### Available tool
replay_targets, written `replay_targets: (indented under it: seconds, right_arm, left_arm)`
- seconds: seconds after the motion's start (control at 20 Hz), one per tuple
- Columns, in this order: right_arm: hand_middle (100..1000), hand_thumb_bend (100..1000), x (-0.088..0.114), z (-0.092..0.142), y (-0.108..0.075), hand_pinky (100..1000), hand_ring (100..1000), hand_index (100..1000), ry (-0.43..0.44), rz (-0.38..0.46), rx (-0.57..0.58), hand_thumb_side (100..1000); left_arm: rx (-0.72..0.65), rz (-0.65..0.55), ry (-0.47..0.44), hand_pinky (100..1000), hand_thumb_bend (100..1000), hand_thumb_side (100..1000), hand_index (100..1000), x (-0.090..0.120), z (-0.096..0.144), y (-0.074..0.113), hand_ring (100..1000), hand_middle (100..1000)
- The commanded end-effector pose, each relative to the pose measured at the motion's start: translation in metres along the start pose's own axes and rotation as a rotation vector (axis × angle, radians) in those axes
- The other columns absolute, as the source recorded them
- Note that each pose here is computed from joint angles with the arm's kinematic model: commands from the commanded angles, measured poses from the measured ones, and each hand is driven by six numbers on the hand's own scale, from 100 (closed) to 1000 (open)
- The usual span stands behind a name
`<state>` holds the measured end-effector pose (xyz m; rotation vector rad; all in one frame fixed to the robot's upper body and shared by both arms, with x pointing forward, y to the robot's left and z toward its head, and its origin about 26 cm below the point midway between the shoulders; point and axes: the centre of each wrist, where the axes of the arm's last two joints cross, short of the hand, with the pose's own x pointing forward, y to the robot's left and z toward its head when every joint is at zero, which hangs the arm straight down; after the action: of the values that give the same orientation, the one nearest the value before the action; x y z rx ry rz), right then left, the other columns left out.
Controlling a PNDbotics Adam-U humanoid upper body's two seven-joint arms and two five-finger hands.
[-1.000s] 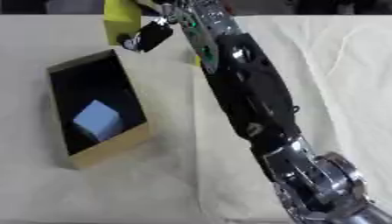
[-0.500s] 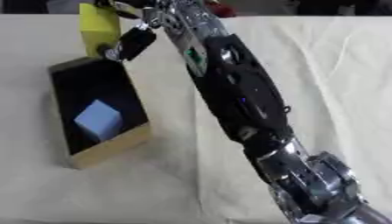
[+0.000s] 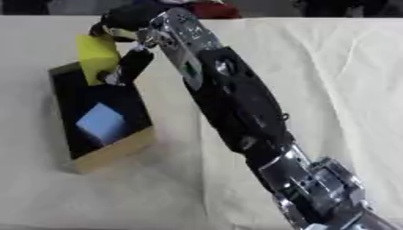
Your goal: Pick up objects on the table and place them in the box.
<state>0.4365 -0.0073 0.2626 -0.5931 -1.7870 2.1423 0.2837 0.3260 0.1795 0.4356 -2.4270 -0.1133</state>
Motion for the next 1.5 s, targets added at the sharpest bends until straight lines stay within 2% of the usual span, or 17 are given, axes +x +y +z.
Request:
replay_targets:
  seconds: [0.05, 1.0, 1.25, 1.5]
  right_arm:
    - [615, 100, 0.000, 0.002, -0.007, 737, 792, 746, -0.026, 0.020, -0.001, 580]
    - [702, 159, 0.005, -0.017, 0.026, 773, 857, 790, -0.082, 0.041, 0.156, 641]
    - [810, 252, 0.007, -0.018, 0.028, 834, 944, 876, -0.097, 0.057, 0.181, 658]
    - [839, 344, 0.008, -0.017, 0.021, 857, 968, 911, -0.105, 0.081, 0.164, 655]
  left_arm:
    - [-0.010, -0.013, -0.031, 604, 100, 677, 804, 0.006, -0.006, 0.004, 654, 785]
    - [-0.009, -0.011, -0.030, 604, 100, 677, 804, 0.006, -0.006, 0.004, 654, 784]
    - [-0.009, -0.011, -0.029, 604, 100, 677, 804, 0.006, -0.006, 0.003, 653, 784]
    - [-0.010, -0.011, -0.029, 604, 100, 677, 804, 0.006, -0.006, 0.003, 653, 784]
